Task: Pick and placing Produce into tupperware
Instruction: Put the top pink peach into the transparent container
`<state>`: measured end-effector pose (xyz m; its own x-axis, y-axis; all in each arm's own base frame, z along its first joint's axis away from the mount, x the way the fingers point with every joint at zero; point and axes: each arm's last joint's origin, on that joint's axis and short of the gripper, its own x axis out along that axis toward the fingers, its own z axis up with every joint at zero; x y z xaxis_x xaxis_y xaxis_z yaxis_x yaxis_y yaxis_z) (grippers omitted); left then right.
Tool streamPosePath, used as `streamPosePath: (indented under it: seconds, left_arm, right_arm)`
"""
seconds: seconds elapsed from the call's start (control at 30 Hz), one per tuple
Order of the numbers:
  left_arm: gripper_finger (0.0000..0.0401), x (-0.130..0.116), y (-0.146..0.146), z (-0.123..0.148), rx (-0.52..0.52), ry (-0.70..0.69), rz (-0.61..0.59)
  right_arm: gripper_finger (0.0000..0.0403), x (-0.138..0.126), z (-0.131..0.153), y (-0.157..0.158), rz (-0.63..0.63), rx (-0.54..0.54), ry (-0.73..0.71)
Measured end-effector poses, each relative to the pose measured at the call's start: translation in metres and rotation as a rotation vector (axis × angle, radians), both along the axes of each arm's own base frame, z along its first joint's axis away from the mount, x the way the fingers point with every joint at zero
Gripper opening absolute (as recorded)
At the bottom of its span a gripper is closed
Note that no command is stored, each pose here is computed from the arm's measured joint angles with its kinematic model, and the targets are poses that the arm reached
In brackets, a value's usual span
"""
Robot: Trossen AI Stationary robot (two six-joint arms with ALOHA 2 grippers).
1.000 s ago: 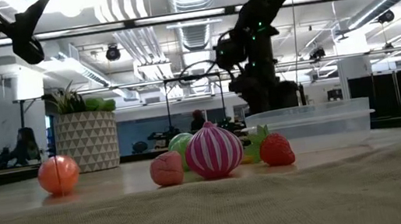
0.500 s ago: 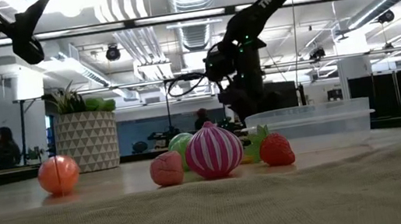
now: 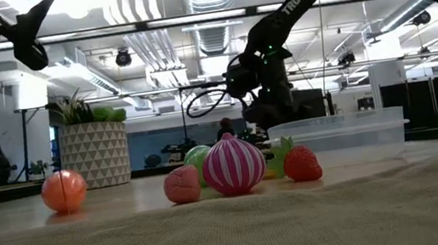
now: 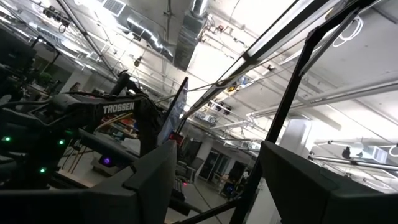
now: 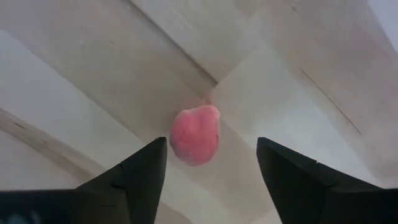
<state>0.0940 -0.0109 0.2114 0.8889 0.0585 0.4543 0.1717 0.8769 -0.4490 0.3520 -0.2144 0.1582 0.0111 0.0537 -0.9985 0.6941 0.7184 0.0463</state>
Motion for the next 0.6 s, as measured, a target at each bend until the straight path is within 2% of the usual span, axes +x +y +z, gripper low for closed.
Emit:
streamPosePath:
  seconds: [0.23, 0.6]
  left_arm:
    - [0.0219, 0.0, 0.0, 0.0, 0.0, 0.0, 0.0]
    - [0.0219, 0.0, 0.0, 0.0, 0.0, 0.0, 0.0]
  right_arm:
    - [0.0195, 0.003, -0.0001, 0.0037, -0.007, -0.003, -0.006]
    - [0.0166, 0.0037, -0.0039, 0.0059, -0.035, -0.005, -0.008]
